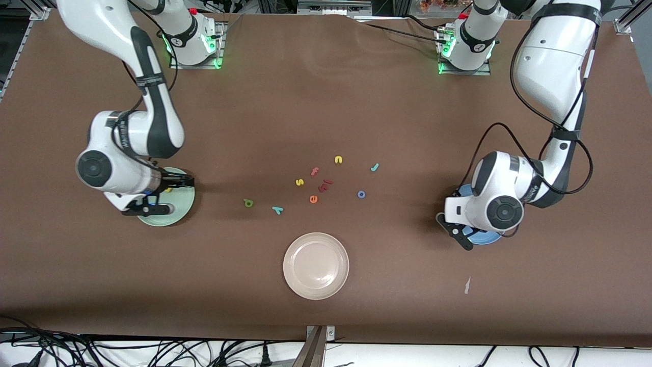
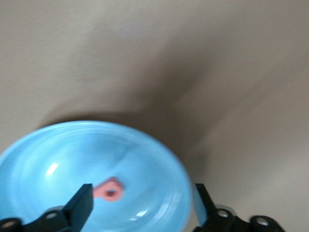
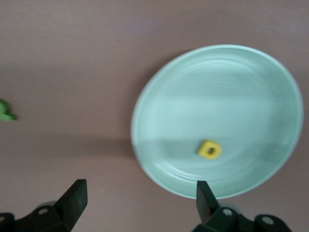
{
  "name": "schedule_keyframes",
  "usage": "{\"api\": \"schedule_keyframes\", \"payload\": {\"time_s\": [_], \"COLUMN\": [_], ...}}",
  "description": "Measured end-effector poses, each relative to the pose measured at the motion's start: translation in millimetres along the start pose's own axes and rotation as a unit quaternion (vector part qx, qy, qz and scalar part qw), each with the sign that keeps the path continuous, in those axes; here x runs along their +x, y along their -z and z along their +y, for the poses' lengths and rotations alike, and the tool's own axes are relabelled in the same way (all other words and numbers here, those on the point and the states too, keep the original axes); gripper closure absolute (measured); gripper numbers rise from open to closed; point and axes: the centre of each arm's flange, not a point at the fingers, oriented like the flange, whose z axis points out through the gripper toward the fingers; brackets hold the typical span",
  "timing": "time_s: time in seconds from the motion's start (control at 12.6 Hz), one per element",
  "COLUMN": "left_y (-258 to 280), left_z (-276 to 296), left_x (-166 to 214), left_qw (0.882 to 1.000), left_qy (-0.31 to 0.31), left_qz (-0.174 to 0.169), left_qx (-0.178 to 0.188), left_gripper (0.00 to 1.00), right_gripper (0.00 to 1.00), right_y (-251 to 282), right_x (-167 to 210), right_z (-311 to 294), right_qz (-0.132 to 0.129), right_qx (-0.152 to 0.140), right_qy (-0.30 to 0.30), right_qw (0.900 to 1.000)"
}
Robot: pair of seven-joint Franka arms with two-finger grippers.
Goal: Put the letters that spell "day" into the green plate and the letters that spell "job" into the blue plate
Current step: 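Drop the yellow d on the green plate while the left drops pink p, then grasp the green d with the right gripper while the left grasps blue o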
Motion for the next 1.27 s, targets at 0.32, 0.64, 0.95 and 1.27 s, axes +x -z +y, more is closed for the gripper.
{"api": "schedule_keyframes", "payload": {"time_s": [0.32,0.64,0.95,1.27], "left_y": [18,25,26,-3], "left_z": [108,155,200,221], "left_x": [43,69,98,108], "left_qw": [0.987,0.959,0.947,0.954], "left_qy": [0.16,0.271,0.287,0.274], "left_qz": [0.004,0.052,0.121,0.117], "left_qx": [-0.016,-0.072,-0.078,-0.023], "left_gripper": [0.0,0.0,0.0,0.17], "right_gripper": [0.0,0.0,0.0,0.0], "right_y": [-4,-31,-63,-76], "right_x": [2,6,5,12], "right_z": [-78,-123,-151,-157], "right_qz": [0.02,0.051,0.064,0.073], "right_qx": [0.027,0.041,0.029,0.024], "right_qy": [-0.046,-0.051,-0.032,-0.027], "right_qw": [0.998,0.997,0.997,0.997]}}
